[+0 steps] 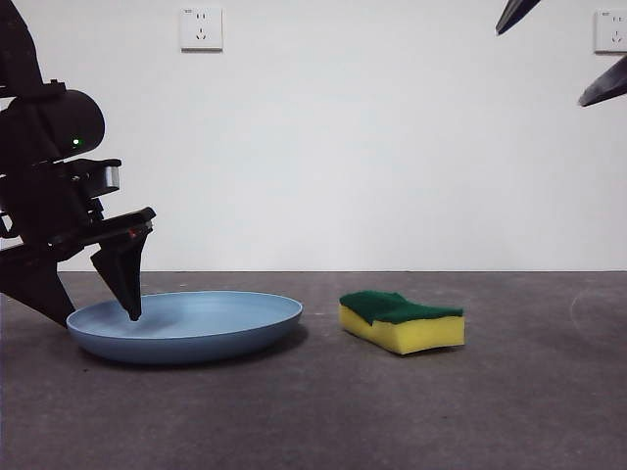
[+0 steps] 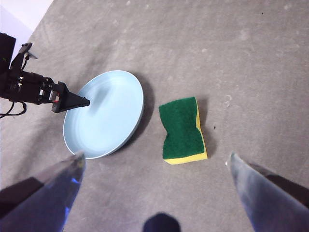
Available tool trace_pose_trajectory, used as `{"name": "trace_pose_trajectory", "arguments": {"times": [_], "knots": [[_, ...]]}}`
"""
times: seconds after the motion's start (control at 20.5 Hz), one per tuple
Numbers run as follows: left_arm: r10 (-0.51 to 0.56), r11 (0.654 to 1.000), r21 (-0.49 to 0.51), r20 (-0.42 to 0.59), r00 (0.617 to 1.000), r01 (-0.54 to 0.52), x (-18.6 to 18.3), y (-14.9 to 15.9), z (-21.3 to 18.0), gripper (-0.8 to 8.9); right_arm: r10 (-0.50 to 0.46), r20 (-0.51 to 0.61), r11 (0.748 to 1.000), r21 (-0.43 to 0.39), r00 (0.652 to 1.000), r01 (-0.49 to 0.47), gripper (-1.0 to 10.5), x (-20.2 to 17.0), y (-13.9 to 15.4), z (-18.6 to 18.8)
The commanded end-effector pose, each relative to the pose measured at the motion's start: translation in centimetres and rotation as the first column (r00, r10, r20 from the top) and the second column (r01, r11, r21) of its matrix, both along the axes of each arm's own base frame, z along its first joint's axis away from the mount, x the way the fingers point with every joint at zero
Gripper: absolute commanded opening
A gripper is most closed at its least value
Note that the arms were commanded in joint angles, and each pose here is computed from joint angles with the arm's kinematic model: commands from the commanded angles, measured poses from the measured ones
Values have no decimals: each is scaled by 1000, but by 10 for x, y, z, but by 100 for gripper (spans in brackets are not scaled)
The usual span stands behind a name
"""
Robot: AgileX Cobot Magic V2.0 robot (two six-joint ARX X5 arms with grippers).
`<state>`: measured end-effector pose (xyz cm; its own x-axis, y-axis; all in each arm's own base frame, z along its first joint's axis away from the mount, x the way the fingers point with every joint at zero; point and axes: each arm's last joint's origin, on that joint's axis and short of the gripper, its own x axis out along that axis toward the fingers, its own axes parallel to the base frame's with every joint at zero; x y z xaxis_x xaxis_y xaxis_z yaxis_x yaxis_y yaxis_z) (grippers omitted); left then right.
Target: Pick up the plate,pick up the cloth,clean the plate with the cloth
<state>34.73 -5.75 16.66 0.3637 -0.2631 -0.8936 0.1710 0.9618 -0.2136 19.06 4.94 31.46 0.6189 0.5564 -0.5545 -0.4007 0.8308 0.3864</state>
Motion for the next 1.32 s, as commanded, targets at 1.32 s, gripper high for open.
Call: {"name": "trace_pose_trajectory", "arguments": {"times": [1.32], "knots": [[-50, 999, 22, 201, 978, 46, -45, 6, 91, -7, 207, -67, 888, -407, 976, -216, 496, 92, 103, -48]]}}
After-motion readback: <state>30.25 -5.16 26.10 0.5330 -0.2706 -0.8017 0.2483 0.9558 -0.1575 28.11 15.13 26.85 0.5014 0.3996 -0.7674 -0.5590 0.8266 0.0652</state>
